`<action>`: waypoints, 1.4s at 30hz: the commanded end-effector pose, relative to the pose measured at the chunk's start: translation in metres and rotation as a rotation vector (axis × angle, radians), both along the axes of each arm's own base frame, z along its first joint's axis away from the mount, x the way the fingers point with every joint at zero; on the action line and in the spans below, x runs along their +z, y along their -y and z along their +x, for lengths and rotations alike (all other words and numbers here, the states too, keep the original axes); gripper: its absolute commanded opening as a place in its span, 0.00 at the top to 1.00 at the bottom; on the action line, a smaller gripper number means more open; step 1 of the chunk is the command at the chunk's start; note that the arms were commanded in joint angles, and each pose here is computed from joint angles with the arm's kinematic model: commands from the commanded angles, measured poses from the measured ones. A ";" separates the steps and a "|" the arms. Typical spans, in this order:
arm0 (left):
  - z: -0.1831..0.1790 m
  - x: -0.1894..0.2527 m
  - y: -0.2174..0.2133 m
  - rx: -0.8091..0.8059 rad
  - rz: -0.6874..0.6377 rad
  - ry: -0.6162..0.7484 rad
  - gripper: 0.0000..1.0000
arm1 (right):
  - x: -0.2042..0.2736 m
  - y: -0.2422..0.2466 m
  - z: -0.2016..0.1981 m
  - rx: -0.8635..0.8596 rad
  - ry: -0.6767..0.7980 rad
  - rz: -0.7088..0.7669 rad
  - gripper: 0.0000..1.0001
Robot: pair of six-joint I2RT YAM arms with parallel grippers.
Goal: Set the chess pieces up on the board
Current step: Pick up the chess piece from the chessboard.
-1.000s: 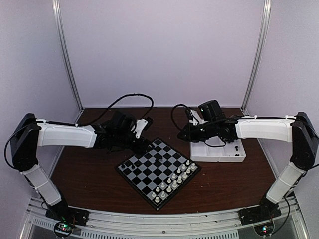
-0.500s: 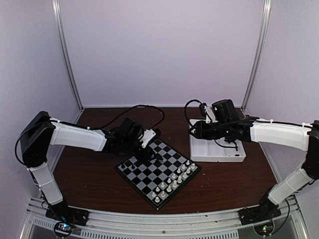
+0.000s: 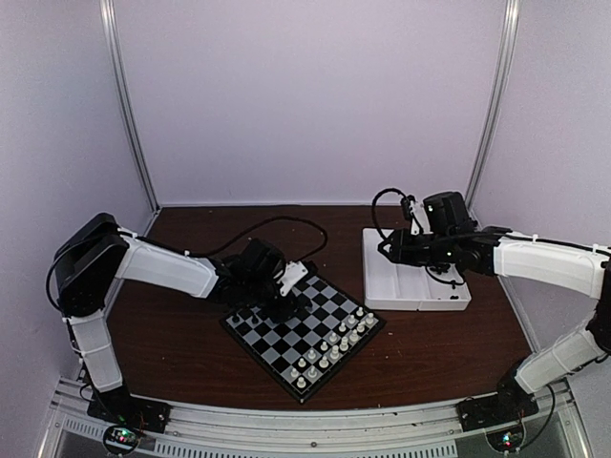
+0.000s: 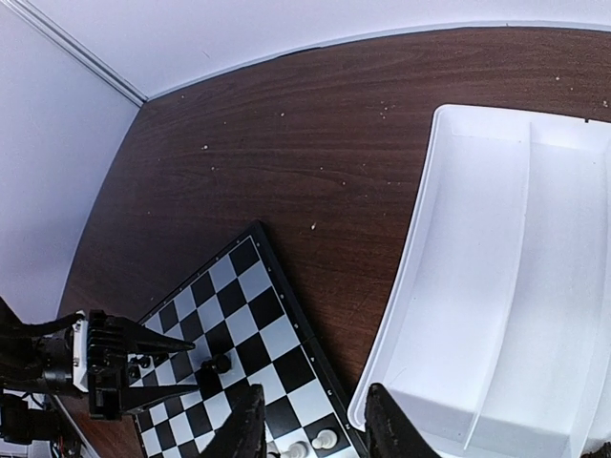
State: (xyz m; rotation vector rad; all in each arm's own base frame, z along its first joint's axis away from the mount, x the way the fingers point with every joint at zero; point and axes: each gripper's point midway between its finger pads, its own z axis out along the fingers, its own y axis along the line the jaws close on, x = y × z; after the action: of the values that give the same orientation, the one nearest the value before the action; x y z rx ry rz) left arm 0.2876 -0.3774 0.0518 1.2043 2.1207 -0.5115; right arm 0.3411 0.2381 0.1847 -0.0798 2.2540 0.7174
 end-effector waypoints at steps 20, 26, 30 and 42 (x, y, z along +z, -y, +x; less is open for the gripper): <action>0.005 -0.006 0.004 -0.003 0.030 0.004 0.75 | -0.005 0.005 0.007 -0.021 -0.003 0.038 0.68; 0.004 -0.008 0.001 0.002 0.040 0.003 0.83 | -0.008 0.006 0.007 -0.024 -0.009 0.045 0.68; 0.005 -0.008 0.001 0.006 0.042 0.007 0.93 | -0.008 0.005 0.006 -0.021 -0.013 0.047 0.68; 0.008 0.032 -0.006 0.032 0.059 0.034 0.99 | -0.010 0.005 0.005 -0.011 -0.019 0.051 0.68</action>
State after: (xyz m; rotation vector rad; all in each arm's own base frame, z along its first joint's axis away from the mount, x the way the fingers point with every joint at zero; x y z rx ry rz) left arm 0.2910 -0.3695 0.0486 1.2173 2.1698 -0.4356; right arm 0.3467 0.2325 0.1786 -0.0344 2.2477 0.7565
